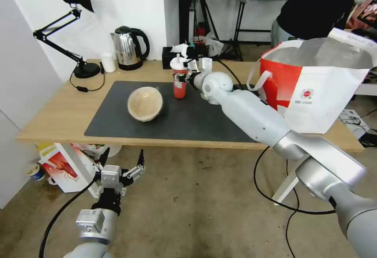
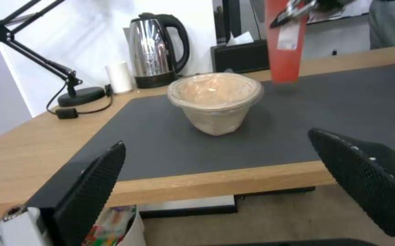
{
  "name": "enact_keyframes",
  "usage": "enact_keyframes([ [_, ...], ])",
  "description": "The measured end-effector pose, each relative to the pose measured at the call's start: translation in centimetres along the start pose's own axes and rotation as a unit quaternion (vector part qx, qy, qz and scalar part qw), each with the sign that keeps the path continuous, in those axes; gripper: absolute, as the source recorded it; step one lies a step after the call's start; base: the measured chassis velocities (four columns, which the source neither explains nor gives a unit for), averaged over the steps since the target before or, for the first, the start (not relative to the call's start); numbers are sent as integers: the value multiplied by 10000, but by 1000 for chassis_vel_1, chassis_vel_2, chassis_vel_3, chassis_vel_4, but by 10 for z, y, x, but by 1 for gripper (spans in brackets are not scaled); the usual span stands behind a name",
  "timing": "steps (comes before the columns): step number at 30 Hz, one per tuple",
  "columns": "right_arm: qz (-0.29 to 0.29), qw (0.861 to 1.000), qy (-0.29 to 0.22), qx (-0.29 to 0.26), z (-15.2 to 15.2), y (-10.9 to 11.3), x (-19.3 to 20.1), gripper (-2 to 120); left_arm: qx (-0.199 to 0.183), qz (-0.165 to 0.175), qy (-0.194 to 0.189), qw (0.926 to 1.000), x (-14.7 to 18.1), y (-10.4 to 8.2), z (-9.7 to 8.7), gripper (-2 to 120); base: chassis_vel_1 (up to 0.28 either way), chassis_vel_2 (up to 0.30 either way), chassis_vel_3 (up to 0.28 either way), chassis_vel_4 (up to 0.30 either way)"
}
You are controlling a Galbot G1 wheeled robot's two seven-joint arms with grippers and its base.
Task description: Pick up the trash from the table and place it into the takeout bag.
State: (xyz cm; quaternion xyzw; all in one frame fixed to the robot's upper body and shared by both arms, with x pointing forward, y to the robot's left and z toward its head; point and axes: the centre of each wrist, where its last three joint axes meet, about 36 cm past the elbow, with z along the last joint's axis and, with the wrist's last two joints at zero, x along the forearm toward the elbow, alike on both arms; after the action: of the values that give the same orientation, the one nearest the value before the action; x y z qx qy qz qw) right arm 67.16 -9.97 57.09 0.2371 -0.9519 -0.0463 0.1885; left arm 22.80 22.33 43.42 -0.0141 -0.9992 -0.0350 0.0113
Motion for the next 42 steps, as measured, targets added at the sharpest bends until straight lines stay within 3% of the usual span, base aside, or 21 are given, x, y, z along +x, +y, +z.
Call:
enact_keyframes([
  [5,-63,9994,-312,143,-35,-1,35,18,0,0,0,10000,0,0,0,100,0,0,0,0],
  [10,21,9968,-680,413,-97,-7,116,7,0,-1,0,10000,0,0,0,100,0,0,0,0],
  [12,97,9964,-716,443,-105,-8,132,7,0,0,0,10000,0,0,0,100,0,0,0,0],
  [15,341,9939,-856,606,-128,-7,188,7,0,0,0,10000,0,0,0,100,0,0,0,0],
  [25,1145,9846,-900,962,-141,5,275,7,0,0,0,10000,0,0,0,100,0,0,0,0],
  [30,1686,9772,-870,957,-146,-13,305,7,0,0,0,10000,0,0,0,100,0,0,0,0],
  [33,2092,9696,-859,936,-147,-34,328,7,0,0,0,10000,0,0,0,100,0,0,0,0],
  [42,2676,9570,-795,786,-146,-73,361,7,0,0,0,10000,0,0,0,100,0,0,0,0],
])
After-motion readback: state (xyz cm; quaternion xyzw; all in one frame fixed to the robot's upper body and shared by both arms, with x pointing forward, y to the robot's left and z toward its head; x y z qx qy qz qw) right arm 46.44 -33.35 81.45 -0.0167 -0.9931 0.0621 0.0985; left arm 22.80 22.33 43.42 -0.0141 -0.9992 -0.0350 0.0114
